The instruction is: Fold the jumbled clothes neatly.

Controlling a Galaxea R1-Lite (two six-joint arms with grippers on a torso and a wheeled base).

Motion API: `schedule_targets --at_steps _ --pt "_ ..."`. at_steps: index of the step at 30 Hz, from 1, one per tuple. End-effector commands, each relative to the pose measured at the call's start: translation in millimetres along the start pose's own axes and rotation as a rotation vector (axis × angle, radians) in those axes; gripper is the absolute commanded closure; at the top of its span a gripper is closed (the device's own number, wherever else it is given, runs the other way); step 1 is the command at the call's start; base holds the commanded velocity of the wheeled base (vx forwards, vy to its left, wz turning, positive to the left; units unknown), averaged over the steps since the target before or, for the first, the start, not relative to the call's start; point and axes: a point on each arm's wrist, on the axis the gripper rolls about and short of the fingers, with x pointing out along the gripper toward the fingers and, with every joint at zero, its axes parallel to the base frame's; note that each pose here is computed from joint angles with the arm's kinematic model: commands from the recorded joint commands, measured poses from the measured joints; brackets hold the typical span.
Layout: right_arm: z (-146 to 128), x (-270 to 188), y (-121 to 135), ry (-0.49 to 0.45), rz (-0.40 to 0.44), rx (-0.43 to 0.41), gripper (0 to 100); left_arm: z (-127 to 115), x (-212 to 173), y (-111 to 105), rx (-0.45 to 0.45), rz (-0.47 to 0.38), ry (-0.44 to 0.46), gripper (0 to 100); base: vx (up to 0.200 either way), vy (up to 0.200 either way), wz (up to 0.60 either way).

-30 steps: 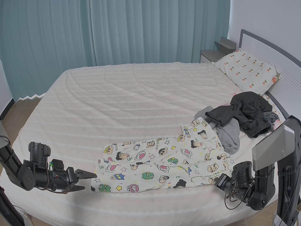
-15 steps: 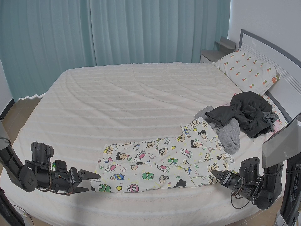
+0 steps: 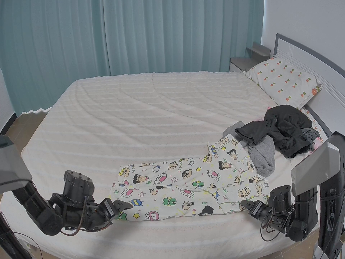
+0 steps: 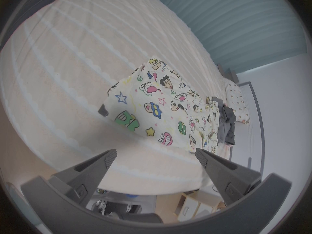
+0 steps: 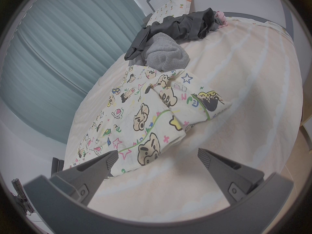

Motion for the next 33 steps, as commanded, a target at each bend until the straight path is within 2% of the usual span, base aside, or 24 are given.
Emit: schedule_targets --at_steps 1,7,8,13,21,26,27,32,33 --pt "-2 2 2 -0.002 0.010 0.002 0 -37 48 5 0.063 0.091 -0.036 0 0.000 0.000 0.00" --pt "-2 2 2 -0.002 0.011 0.001 0 -33 50 3 0.082 0.054 -0.091 0 0.000 0.000 0.00" --pt "-3 2 3 0.000 0.013 -0.001 0 -32 48 3 0.092 0.058 -0.120 0 0.000 0.000 0.00" --pt "-3 2 3 0.000 0.015 -0.001 0 -34 49 15 0.099 0.111 -0.116 0 0.000 0.000 0.00" --pt "-4 2 3 0.001 0.016 -0.002 0 -27 62 25 0.082 0.136 -0.136 0 0.000 0.000 0.00" --pt "-4 1 4 0.001 0.019 -0.004 0 -23 77 34 0.126 0.157 -0.168 0 0.000 0.000 0.00" --pt "-4 1 4 0.002 0.019 -0.006 0 -19 82 32 0.123 0.147 -0.217 0 0.000 0.000 0.00" --pt "-4 1 5 0.002 0.021 -0.007 0 -12 88 29 0.109 0.142 -0.248 0 0.000 0.000 0.00" --pt "-4 0 6 -0.002 0.026 -0.004 0 -10 94 29 0.109 0.157 -0.280 0 0.000 0.000 0.00"
